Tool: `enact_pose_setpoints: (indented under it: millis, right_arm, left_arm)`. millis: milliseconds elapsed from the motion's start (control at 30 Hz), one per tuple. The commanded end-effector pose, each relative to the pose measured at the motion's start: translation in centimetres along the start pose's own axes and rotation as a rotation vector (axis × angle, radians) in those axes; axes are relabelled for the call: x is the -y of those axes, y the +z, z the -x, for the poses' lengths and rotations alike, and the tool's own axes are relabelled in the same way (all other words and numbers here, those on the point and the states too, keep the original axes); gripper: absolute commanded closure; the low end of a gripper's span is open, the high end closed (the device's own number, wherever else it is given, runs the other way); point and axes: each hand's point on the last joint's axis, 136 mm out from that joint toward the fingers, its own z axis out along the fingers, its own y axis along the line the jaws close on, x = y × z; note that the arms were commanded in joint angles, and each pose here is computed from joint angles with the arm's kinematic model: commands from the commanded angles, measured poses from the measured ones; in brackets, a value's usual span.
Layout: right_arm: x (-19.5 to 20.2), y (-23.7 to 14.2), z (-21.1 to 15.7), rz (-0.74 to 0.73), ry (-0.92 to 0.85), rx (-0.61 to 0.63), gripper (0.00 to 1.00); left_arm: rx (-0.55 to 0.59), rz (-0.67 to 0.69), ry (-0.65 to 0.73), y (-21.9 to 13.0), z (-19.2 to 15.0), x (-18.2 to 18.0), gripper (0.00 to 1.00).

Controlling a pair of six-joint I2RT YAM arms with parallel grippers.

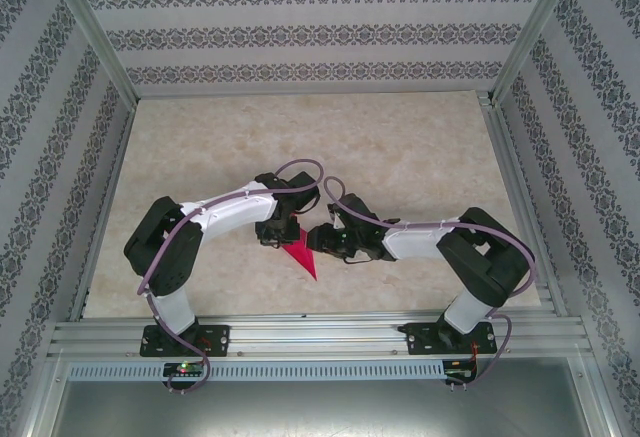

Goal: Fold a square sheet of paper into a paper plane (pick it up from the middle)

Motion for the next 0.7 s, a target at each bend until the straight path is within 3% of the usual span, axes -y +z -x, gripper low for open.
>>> enact_pose_setpoints:
  millis: [0, 333, 667]
  right_arm:
    - [-2.3, 0.4, 0.1, 0.079, -0.055, -0.014, 0.54]
    - [-3.5, 0.7, -0.7, 0.139, -0.100, -0.041, 0.54]
    - [-2.9, 1.3, -1.2, 0.104, -0.116, -0.052, 0.54]
  left_arm:
    - [0.043, -0.025, 0.003, -0.8, 0.7, 0.1, 0.74]
    - [0.049, -0.031, 0.001, -0.8, 0.8, 0.2, 0.74]
    - [0.056, -0.032, -0.004, -0.8, 0.8, 0.0, 0.74]
